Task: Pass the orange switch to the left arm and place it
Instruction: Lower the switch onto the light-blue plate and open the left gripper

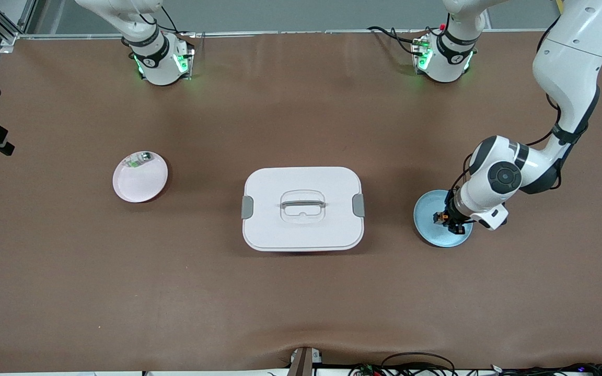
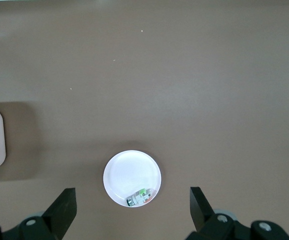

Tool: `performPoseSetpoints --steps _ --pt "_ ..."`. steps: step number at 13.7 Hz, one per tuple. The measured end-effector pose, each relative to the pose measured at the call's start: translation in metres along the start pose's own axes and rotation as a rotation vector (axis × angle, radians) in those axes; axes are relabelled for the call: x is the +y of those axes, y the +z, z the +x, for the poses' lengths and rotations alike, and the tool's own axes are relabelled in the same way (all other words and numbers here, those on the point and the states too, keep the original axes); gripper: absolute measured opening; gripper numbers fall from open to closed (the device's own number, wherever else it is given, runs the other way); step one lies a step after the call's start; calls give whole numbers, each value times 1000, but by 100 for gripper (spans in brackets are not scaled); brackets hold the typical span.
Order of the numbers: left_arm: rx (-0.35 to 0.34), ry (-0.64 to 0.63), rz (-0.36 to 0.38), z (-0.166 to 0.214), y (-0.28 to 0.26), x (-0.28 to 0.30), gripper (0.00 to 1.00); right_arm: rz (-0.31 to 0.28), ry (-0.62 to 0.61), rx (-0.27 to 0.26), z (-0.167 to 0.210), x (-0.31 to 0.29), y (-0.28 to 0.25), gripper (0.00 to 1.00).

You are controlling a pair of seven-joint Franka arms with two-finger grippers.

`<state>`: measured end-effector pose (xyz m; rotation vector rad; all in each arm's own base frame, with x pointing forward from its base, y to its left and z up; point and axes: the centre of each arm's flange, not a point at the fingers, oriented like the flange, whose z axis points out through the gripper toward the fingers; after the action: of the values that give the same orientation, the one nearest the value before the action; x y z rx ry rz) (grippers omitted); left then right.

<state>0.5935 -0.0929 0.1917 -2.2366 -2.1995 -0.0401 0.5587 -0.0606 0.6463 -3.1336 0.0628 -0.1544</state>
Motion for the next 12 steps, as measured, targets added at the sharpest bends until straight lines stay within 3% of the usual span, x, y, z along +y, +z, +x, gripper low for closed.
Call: performPoseSetpoints --steps 7,12 --pt "-2 -20 -20 1 -7 7 99 7 -10 -84 -9 -7 7 100" --pt "-2 -66 -53 -7 -23 22 100 7 -9 -93 -10 -6 8 100"
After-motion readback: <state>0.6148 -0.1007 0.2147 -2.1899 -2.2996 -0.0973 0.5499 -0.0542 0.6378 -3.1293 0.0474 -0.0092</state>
